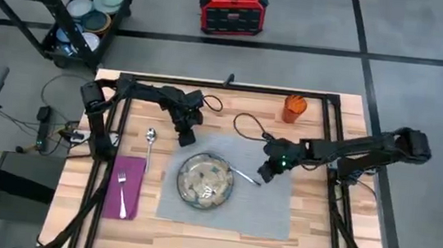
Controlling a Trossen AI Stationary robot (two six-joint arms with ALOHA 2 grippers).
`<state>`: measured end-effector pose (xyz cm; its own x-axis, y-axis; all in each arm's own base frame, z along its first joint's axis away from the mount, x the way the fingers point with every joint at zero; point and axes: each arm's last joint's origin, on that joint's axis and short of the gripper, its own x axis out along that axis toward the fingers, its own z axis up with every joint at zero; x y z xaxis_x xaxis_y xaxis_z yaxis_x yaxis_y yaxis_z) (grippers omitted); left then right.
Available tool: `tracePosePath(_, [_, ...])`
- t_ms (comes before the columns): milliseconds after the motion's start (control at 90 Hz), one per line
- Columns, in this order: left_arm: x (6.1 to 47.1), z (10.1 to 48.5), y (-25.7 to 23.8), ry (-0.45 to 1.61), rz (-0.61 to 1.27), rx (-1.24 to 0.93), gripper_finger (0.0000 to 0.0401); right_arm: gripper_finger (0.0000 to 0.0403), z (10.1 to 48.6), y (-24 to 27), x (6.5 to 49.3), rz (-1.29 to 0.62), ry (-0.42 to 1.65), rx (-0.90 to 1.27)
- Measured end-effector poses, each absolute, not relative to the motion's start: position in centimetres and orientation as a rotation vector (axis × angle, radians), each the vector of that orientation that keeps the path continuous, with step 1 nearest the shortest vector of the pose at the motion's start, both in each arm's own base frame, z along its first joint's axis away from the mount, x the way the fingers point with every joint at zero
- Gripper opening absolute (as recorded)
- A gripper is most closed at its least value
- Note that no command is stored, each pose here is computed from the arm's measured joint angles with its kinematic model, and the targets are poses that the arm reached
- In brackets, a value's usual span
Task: Set table place
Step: Move the silver knife beside the white floral patterned plate on the gray placemat
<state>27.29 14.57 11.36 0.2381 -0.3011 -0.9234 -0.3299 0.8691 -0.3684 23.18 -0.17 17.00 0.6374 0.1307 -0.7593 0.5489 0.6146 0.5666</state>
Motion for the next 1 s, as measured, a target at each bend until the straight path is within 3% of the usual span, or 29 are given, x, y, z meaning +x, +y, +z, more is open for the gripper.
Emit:
tracePosePath(389, [27.4, 11.3, 14.5, 1.345, 0.025, -0.566, 0.0, 0.0, 14.6, -2.0, 26.8, -0.273, 0.892, 0.893])
tracePosePath(744, [27.7, 11.3, 14.8, 1.313, 0.038, -0.558, 0.0, 0.0, 12.9, 3.9, 26.5, -0.036, 1.174, 0.906])
tracePosePath(867, [27.7, 11.3, 14.8, 1.315, 0.042, -0.566, 0.0, 0.0, 15.9, 4.9, 26.1, 0.017, 1.039, 0.858])
tracePosePath(1000, [27.7, 11.3, 14.7, 1.314, 0.048, -0.585, 0.0, 0.0, 16.6, 3.3, 26.1, -0.061, 0.965, 0.816])
